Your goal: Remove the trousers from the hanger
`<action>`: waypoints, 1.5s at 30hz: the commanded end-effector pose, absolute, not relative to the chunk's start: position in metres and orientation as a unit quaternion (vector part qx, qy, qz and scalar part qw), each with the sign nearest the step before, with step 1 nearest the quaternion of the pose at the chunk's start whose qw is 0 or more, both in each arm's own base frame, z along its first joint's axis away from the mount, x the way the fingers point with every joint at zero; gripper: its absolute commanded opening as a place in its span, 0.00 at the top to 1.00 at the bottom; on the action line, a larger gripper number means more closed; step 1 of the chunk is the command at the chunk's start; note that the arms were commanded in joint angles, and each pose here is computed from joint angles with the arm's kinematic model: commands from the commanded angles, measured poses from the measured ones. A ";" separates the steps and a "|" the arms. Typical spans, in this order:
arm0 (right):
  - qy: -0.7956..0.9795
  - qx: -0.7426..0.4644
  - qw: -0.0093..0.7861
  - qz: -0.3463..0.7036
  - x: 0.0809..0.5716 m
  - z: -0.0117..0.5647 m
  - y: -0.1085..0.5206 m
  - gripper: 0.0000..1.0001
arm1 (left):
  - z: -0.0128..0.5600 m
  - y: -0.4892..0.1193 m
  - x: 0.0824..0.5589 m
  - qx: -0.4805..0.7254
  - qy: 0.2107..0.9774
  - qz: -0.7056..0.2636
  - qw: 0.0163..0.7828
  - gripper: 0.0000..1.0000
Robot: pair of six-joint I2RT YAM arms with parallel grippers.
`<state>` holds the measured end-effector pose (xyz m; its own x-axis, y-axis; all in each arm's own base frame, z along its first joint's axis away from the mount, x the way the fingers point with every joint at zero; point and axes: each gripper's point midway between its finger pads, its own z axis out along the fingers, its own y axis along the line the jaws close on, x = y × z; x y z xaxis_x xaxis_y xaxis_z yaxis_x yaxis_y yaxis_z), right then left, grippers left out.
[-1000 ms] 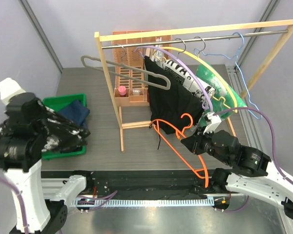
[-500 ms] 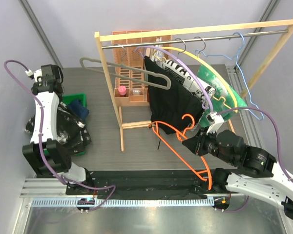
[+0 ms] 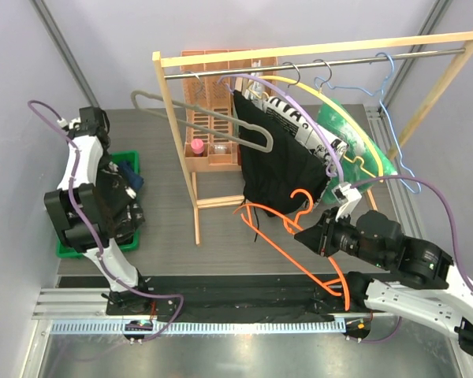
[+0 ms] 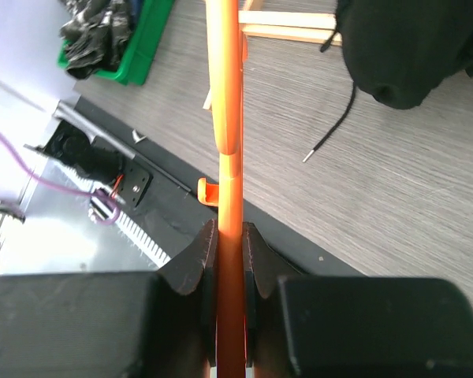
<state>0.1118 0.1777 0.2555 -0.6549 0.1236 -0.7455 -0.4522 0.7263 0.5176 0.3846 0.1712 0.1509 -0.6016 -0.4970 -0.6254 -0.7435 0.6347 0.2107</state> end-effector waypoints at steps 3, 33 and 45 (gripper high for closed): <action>0.805 -0.172 0.418 0.384 0.090 0.286 0.168 0.99 | 0.180 0.162 0.376 -0.389 0.850 0.178 0.308 0.45; 0.773 -0.184 0.525 0.304 0.141 0.382 0.174 0.99 | 0.307 -0.115 0.214 -0.155 0.782 -0.371 0.476 0.17; 0.766 -0.195 0.581 0.195 0.207 0.418 0.211 0.99 | 0.284 -0.156 0.170 -0.083 0.772 -0.491 0.394 0.16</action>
<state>0.1791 0.2003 0.3838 -0.3577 -0.0925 -0.9292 -0.5629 0.8153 0.1355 0.1890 -0.1418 0.2528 -0.6662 -0.5716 -0.4790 0.0982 0.5695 -0.8161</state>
